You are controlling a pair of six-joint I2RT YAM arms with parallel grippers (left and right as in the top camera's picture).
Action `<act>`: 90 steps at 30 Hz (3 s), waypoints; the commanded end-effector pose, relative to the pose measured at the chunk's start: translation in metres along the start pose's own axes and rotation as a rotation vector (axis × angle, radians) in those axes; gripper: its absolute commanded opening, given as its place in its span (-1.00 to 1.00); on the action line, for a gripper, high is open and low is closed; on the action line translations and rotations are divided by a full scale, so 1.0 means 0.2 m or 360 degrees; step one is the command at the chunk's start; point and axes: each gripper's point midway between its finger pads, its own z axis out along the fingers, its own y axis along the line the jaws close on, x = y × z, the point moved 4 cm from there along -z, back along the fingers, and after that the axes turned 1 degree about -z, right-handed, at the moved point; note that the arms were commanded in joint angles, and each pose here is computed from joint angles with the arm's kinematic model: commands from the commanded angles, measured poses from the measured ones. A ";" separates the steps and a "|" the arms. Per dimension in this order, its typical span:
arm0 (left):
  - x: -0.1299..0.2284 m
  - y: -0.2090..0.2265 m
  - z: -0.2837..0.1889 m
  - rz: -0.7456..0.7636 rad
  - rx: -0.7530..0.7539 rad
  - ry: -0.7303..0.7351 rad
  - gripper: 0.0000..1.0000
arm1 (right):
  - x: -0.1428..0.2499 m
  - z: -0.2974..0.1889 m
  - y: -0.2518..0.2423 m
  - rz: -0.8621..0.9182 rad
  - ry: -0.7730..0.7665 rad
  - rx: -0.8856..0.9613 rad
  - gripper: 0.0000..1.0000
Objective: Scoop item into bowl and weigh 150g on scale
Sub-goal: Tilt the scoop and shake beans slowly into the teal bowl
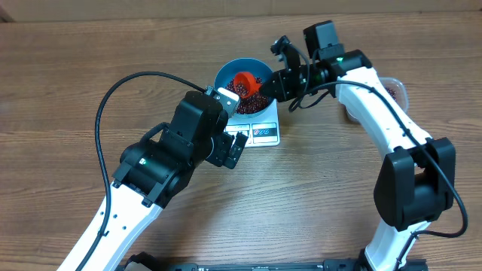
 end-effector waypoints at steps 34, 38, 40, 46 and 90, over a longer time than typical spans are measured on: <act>-0.02 0.00 -0.01 0.0021 0.0014 -0.0020 0.99 | -0.07 -0.04 0.00 -0.0052 -0.0079 0.0009 -0.93; -0.02 0.00 -0.01 0.0021 0.0014 -0.0020 0.99 | -0.09 -0.04 -0.02 -0.0069 -0.0099 0.0062 -0.93; -0.02 0.00 -0.01 0.0021 0.0014 -0.0020 0.99 | -0.07 -0.03 0.00 -0.0061 -0.0071 0.0054 -0.93; -0.02 0.00 -0.01 0.0021 0.0014 -0.0020 0.99 | -0.02 0.03 -0.02 -0.0099 0.0032 0.0350 -0.93; -0.02 0.00 -0.01 0.0021 0.0014 -0.0020 0.99 | -0.09 -0.08 0.13 -0.0263 -0.0059 0.0612 -0.93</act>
